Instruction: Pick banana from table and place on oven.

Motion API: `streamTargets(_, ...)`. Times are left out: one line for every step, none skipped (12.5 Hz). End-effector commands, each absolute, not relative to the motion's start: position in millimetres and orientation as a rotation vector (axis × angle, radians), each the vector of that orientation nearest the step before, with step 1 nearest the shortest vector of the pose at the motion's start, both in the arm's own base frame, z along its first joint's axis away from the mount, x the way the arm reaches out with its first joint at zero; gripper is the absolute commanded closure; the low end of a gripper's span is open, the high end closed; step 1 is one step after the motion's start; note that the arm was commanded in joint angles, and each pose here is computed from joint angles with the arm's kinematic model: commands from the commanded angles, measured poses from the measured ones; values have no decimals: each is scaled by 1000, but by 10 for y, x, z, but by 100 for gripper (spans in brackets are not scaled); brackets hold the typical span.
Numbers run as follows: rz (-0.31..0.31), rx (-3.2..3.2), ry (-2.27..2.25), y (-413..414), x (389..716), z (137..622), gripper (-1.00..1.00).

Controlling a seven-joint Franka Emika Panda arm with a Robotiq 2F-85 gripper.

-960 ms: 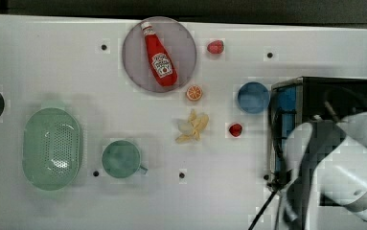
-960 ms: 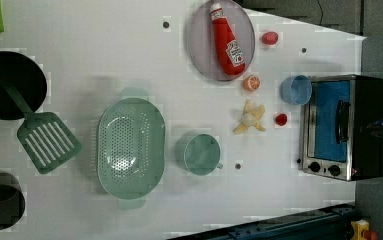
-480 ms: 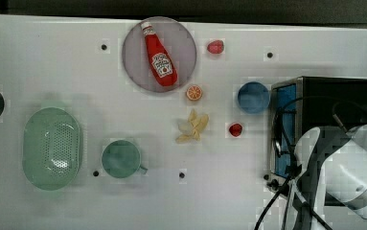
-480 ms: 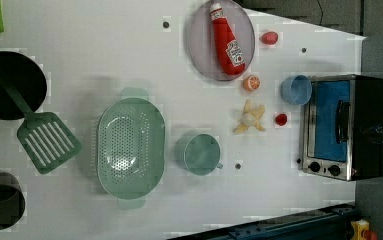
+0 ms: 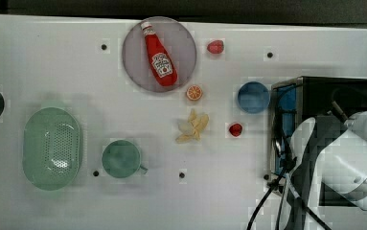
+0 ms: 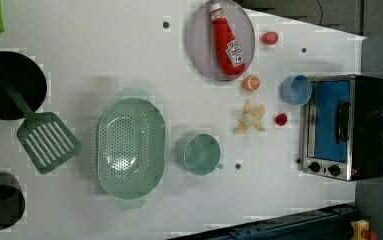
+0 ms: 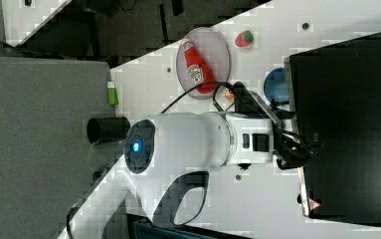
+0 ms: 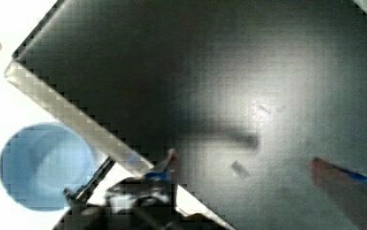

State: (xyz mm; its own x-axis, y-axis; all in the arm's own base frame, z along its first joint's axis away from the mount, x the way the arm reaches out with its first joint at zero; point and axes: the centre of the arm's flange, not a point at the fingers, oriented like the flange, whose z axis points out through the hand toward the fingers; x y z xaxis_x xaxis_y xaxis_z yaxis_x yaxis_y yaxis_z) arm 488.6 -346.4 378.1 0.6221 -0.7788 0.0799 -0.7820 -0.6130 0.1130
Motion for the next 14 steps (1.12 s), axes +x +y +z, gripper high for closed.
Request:
streamTargets(122,2723,-1179,-3423,4999,4155,-100)
streamTargets(103,2746,-1107,-3312,5079,4298,-100)
streamTargets(47,2797,-1017,-3128,5152,4450,-100)
streamTargets(-44,2863,-903,-2861,5211,4601,-100)
streamTargets(-139,2918,-820,-2527,5254,4753,-100)
streamTargets(-179,2953,-786,-2165,5312,4947,-100)
streamTargets(-125,2970,-823,-1786,5413,5202,-100)
streamTargets(-36,2959,-894,-1411,5497,5474,-100)
streamTargets(36,2942,-976,-1053,5531,5702,-100)
streamTargets(84,2925,-1061,-720,5522,5862,-100)
streamTargets(105,2906,-1139,-423,5485,5962,-100)
streamTargets(117,2891,-1192,-173,5437,6031,-100)
streamTargets(119,2877,-1228,-9,5385,6082,-100)
streamTargets(88,2868,-1229,58,5322,6100,-100)
